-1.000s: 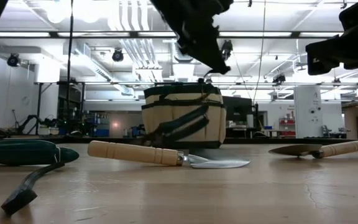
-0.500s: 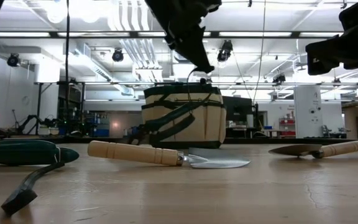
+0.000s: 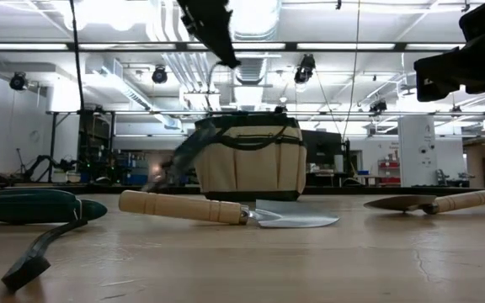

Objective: Pick & Place Garden tools in Gardening bag
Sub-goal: Put the top right shear scissors into the gardening bag

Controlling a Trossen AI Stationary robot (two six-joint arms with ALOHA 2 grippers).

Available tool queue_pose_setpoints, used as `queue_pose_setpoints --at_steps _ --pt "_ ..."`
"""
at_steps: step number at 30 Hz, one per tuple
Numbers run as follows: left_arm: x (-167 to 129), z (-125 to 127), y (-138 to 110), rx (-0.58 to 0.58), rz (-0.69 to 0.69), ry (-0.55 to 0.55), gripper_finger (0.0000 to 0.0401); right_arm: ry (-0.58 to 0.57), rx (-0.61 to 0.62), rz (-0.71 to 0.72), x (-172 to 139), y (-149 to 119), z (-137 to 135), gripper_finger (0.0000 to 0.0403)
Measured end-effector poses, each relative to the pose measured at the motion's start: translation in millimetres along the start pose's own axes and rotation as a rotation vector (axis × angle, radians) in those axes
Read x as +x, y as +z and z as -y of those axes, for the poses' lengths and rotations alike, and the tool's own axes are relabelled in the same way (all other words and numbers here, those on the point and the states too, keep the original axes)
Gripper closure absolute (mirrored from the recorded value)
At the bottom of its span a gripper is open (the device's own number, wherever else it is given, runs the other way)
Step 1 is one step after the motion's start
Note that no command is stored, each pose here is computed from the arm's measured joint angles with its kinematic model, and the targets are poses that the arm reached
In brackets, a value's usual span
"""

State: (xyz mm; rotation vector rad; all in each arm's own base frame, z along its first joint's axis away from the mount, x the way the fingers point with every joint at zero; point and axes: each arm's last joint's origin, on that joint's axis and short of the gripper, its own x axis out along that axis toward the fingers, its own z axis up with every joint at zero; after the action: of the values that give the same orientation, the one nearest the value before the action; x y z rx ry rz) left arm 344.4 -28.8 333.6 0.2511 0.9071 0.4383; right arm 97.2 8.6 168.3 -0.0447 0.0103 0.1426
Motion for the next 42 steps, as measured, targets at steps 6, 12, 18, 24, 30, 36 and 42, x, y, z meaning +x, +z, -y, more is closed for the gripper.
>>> queue_pose_setpoints --at_steps 6,12,18,24,30,36,42 --pt "-27 -22 -6 -0.031 0.029 0.11 0.0399 -0.001 0.0 0.0 0 0 0 0.0394" --pt "-48 -43 -14 -0.048 0.031 0.183 0.0399 -0.001 0.0 0.0 0 0 0 0.0394" --pt "-65 -66 -20 -0.095 0.059 0.222 0.0398 0.0 0.0 0.0 0 0 0 0.0394" --pt "-86 -86 -24 -0.138 0.118 0.296 0.0398 0.0 0.0 0.0 0 0 0 0.0394" --pt "-101 -96 -30 -0.144 0.143 0.299 0.0398 0.0 0.0 0.0 0 0 0 0.0394" --pt "-106 -100 -30 -0.176 0.179 0.333 0.0398 0.0 0.0 0.0 0 0 0 0.0394" --pt "-103 -99 -22 -0.137 0.212 0.343 0.0398 0.0 0.0 0.0 0 0 0 0.0394"
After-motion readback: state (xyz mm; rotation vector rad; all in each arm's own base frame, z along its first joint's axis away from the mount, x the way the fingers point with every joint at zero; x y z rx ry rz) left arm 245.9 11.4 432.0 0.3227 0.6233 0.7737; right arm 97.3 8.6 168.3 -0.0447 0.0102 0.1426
